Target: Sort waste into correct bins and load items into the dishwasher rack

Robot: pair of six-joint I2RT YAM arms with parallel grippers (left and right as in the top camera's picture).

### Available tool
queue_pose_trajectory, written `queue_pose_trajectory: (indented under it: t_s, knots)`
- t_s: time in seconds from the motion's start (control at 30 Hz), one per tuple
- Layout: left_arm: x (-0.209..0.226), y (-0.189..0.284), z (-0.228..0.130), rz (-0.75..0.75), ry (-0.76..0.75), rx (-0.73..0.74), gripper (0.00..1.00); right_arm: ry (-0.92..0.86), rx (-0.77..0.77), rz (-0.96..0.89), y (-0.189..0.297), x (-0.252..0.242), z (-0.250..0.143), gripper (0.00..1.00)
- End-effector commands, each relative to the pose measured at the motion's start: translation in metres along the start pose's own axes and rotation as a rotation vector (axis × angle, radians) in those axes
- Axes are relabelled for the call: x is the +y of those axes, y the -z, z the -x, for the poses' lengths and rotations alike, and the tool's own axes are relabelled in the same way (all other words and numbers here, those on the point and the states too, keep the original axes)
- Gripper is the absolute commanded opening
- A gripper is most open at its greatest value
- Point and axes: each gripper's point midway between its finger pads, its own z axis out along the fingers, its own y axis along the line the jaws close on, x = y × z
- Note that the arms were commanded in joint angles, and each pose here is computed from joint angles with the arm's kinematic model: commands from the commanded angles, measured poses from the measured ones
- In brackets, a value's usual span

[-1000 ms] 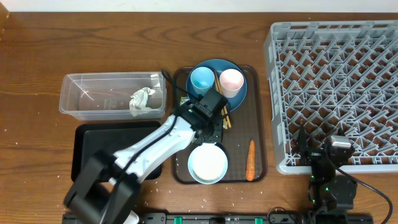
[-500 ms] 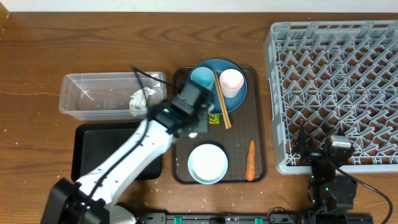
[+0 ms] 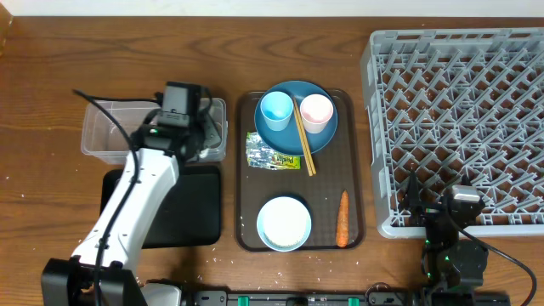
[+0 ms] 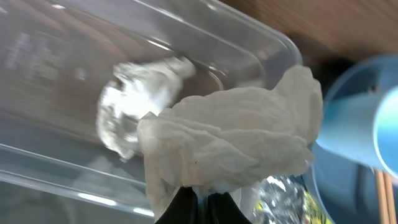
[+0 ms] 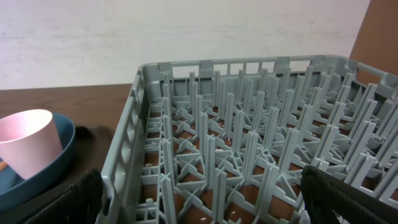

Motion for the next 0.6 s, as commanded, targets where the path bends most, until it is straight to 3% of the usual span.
queue_pose_trajectory:
  t_s: [0.0,0.4,0.5,0.57]
  knots:
    - [0.009,0.002,0.016,0.011,0.02,-0.043,0.07,-0.003,0.005,-0.005,0.0,-0.001,-0.002,0.99]
    - [0.017,-0.025,0.019,0.04,0.033,-0.021,0.08,-0.003,0.005,-0.005,0.0,-0.001,-0.002,0.99]
    - [0.017,-0.028,0.018,0.042,0.033,-0.017,0.33,-0.003,0.005,-0.005,0.0,-0.001,-0.002,0.99]
    - [0.016,-0.026,0.02,0.037,0.034,-0.024,0.41,-0.003,0.005,-0.005,0.0,-0.001,-0.002,0.99]
